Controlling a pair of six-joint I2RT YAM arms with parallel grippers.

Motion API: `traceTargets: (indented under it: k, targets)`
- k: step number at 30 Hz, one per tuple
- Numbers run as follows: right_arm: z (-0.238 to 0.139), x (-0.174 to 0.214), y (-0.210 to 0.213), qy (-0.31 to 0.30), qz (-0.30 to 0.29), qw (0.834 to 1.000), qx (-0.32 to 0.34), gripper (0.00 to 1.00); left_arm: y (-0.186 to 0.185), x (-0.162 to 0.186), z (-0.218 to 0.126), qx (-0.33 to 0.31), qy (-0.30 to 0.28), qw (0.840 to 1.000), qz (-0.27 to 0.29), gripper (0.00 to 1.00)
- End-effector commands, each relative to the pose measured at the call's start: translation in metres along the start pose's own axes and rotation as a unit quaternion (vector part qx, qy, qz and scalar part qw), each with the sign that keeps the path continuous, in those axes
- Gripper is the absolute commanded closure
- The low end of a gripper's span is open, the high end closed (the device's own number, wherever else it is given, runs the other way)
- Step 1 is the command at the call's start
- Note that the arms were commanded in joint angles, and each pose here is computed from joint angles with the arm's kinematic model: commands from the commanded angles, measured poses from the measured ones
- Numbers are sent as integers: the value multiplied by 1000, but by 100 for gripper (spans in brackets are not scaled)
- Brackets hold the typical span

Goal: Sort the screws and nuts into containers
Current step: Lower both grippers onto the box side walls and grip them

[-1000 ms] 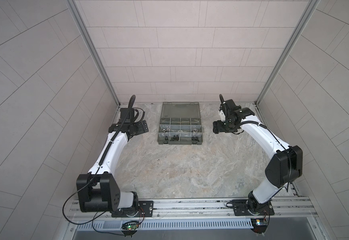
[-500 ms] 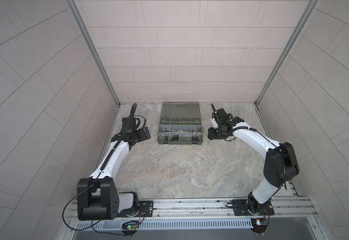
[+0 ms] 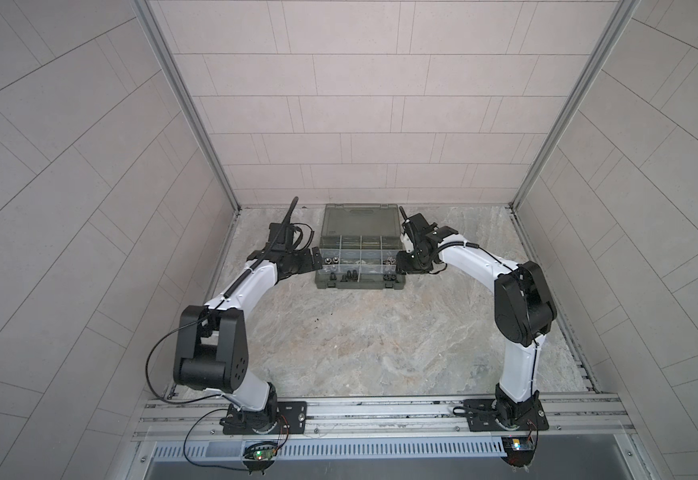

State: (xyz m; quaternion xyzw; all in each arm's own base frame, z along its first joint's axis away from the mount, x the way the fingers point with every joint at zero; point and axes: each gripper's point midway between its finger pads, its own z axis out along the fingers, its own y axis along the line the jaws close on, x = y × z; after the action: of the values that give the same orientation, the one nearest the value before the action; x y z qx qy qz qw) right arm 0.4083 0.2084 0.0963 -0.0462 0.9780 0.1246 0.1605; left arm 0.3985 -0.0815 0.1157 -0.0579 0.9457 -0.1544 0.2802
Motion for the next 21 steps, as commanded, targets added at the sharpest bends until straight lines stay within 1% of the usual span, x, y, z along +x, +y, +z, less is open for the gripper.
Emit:
traceTargets:
  k: [1,5,9,12,14,17,18,21]
  targets:
    - [1,1,-1,6,4,1000,5,48,-7,5,10,1,14,1000,12,2]
    - [5,2,-2,11,2,1000,6,48,-1,18,25,-8,44,999,10,9]
    - [9,3,-1,18,-1,1000,4,48,7,29,35,-38,82,996,21,23]
    - [13,6,-2,26,0,1000,4,49,8,33,41,-44,97,994,27,30]
    - [17,7,-2,31,1,1000,6,53,6,35,44,-43,101,994,30,32]
    - [25,10,-3,41,0,999,5,70,5,37,49,-45,109,993,31,34]
    - [26,10,-2,45,-1,999,5,73,6,38,50,-48,114,992,30,36]
    - [30,10,-2,49,-1,999,6,74,7,41,54,-51,125,990,33,40]
